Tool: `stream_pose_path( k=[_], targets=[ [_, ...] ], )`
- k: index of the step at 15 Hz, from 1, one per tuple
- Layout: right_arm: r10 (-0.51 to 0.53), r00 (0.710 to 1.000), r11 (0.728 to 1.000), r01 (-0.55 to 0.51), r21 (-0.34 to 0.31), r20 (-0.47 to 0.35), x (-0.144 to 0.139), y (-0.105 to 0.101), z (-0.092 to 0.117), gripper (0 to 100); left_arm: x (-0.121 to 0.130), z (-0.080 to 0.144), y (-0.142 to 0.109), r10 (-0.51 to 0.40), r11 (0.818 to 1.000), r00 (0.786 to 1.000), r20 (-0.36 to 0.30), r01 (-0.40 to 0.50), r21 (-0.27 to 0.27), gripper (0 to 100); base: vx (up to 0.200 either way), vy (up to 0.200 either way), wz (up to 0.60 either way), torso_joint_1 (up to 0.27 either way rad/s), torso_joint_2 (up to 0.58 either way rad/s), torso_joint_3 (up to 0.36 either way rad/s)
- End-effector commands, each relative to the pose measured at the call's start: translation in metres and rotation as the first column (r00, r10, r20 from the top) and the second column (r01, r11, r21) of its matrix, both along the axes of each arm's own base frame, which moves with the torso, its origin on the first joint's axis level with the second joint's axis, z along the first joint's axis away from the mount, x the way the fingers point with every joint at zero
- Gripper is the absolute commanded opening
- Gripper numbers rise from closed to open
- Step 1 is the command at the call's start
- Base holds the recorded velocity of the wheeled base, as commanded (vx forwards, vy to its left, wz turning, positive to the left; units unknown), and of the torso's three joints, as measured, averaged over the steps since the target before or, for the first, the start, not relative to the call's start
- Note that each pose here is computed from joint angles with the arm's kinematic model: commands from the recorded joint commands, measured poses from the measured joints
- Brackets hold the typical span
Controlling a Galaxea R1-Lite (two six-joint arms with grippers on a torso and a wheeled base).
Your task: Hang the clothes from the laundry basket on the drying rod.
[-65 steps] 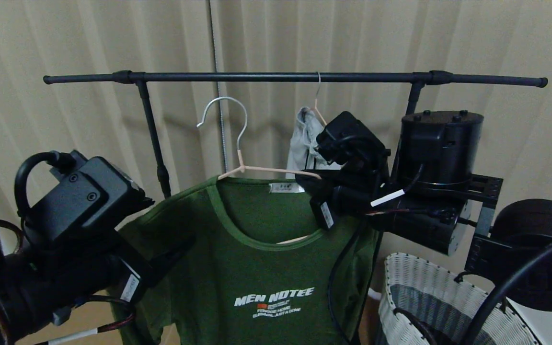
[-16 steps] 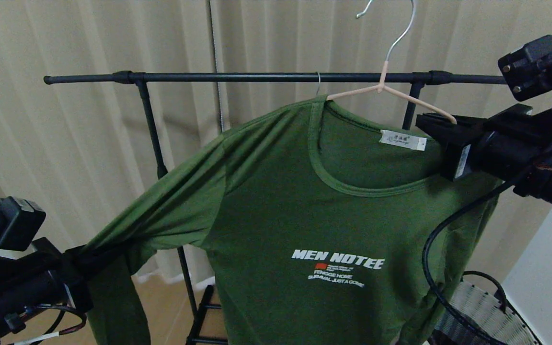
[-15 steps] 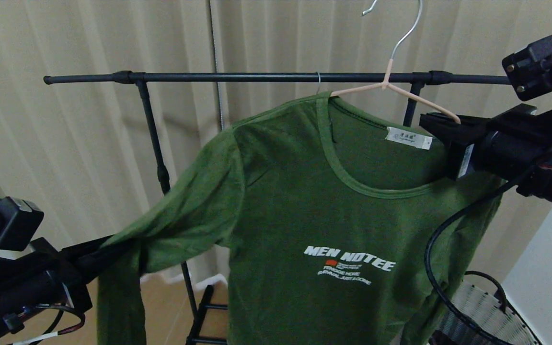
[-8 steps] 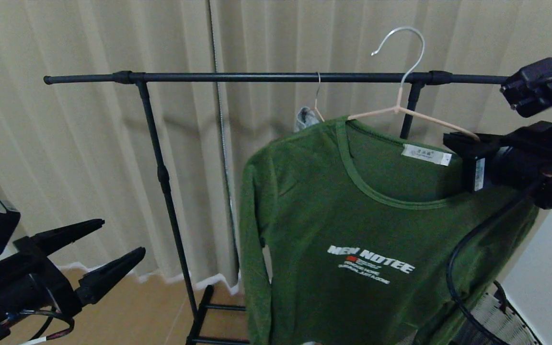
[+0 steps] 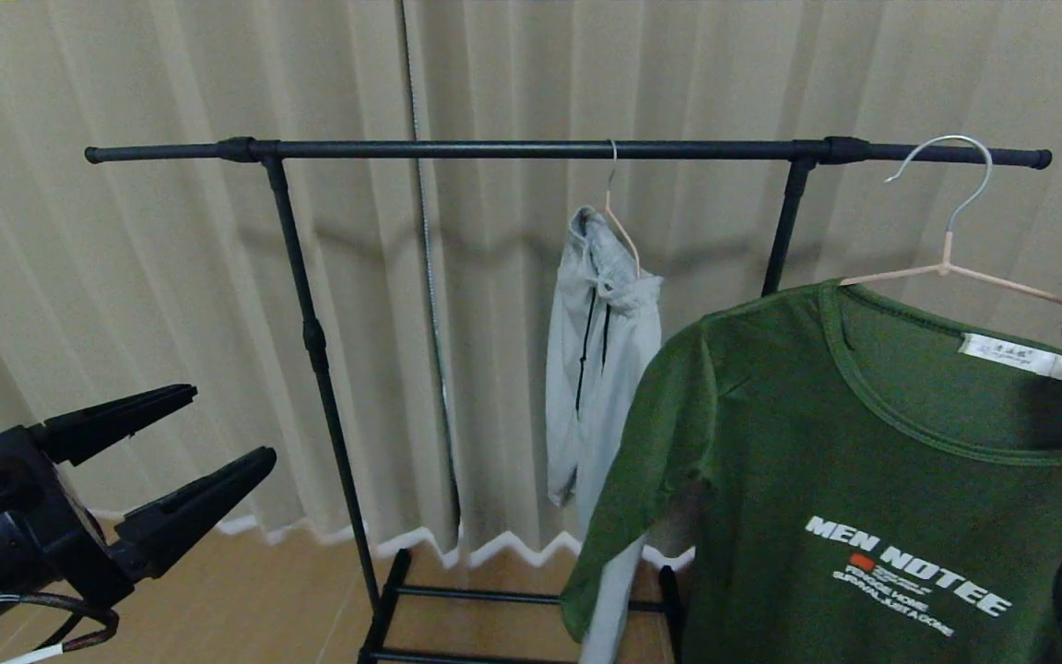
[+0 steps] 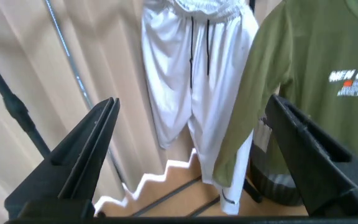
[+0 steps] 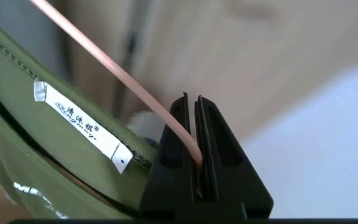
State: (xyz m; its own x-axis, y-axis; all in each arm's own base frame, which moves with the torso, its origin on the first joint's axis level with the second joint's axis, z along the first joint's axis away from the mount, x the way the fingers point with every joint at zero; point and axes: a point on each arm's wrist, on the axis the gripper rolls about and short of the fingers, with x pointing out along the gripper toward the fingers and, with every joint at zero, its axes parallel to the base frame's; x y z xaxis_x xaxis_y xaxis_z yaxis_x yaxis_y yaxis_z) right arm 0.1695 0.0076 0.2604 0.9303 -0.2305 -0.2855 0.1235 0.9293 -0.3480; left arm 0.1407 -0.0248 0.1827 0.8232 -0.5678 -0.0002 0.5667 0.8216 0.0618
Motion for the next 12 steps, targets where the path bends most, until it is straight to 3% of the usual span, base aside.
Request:
stream_pose_path(
  k=[1,2,6,8,10,12],
  targets=[
    [-0.096,0.995,0.993,0.097,-0.065,0.008,-0.004,-0.020,0.005,0,0.009,-0.005,-0.001,0.001,1.000,0.999,-0.049,-0.001,0.007,100,0.000,0.000,0.00,0.000,0.00,0.000],
    [-0.117,0.993,0.989,0.117,-0.095,0.008,-0.004,-0.024,0.007,0,0.016,-0.007,-0.002,0.001,1.000,0.998,-0.070,-0.001,0.009,100,0.000,0.000,0.00,0.000,0.00,0.000],
    [-0.195,0.981,0.974,0.196,-0.112,0.015,-0.007,-0.036,0.012,0,0.037,-0.005,-0.003,0.023,1.000,0.996,-0.091,-0.021,0.016,100,0.000,0.000,0.00,0.000,0.00,0.000],
    [-0.247,0.969,0.958,0.244,-0.151,0.001,-0.007,-0.046,0.012,0,0.041,-0.003,-0.002,0.088,0.995,0.992,-0.087,-0.083,0.062,100,0.000,0.000,0.00,0.000,0.00,0.000],
    [-0.274,0.962,0.947,0.268,-0.176,-0.013,0.007,-0.056,0.014,0,0.043,-0.005,0.000,0.235,0.965,0.968,-0.085,-0.222,0.137,100,0.000,0.000,0.00,0.000,0.00,0.000],
    [-0.272,0.962,0.948,0.264,-0.175,-0.020,0.021,-0.058,0.017,0,0.041,-0.008,0.001,0.306,0.940,0.949,-0.071,-0.290,0.180,100,0.000,0.000,0.00,0.000,0.00,0.000]
  ],
)
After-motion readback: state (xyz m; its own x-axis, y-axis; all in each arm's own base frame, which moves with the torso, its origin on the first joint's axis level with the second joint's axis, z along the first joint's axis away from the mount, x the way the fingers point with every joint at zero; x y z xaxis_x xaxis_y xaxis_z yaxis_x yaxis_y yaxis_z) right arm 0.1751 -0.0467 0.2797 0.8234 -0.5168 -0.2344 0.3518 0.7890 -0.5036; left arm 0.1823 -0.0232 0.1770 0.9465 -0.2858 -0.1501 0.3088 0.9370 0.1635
